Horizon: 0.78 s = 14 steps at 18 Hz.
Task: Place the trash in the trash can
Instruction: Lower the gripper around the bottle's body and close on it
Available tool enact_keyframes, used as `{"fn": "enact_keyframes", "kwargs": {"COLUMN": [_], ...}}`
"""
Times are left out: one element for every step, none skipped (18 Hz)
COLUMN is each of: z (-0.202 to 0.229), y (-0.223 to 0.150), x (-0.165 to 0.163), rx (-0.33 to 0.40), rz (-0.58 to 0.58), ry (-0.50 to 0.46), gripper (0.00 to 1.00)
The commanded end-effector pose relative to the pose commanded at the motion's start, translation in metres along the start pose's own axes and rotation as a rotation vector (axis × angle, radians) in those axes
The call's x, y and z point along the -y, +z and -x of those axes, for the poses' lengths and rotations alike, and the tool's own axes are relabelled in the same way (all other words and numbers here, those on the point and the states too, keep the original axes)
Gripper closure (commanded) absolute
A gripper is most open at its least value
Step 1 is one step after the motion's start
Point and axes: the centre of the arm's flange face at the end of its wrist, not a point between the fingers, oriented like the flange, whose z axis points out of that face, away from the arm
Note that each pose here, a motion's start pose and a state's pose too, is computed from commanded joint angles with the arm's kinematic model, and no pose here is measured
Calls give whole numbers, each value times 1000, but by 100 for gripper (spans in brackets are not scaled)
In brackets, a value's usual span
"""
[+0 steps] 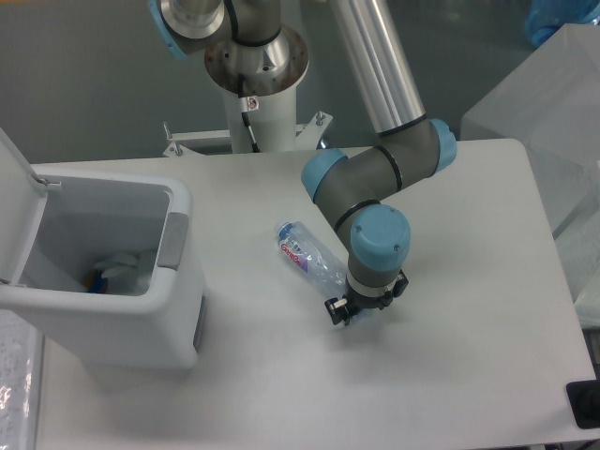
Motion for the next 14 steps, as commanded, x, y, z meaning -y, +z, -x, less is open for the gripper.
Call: {"fn": "enact_keyframes", "kwargs": {"z": [0,0,0,0,-4,-7,-6,-6,-6,-9,-16,-20,-19,-21], "y": [0,-4,-8,-22,-35,-47,-60,-75,-93,-111,-132,-151,-171,-194], "x": [0,0,-1,0,2,4,7,11,16,20,23,26,27,29], "rx": [0,3,10,15,18,20,22,23,22,25,27,31,31,24], "rz": [1,-3,-7,-25,-45,-66,-88,-118,-152,-186,-225,-262,-302,-347], "ry": [0,0,3,4,10,14,13,13,14,17,28,33,32,37], "gripper": [39,42,42,44,45,45,45,45,45,45,45,45,45,45]}}
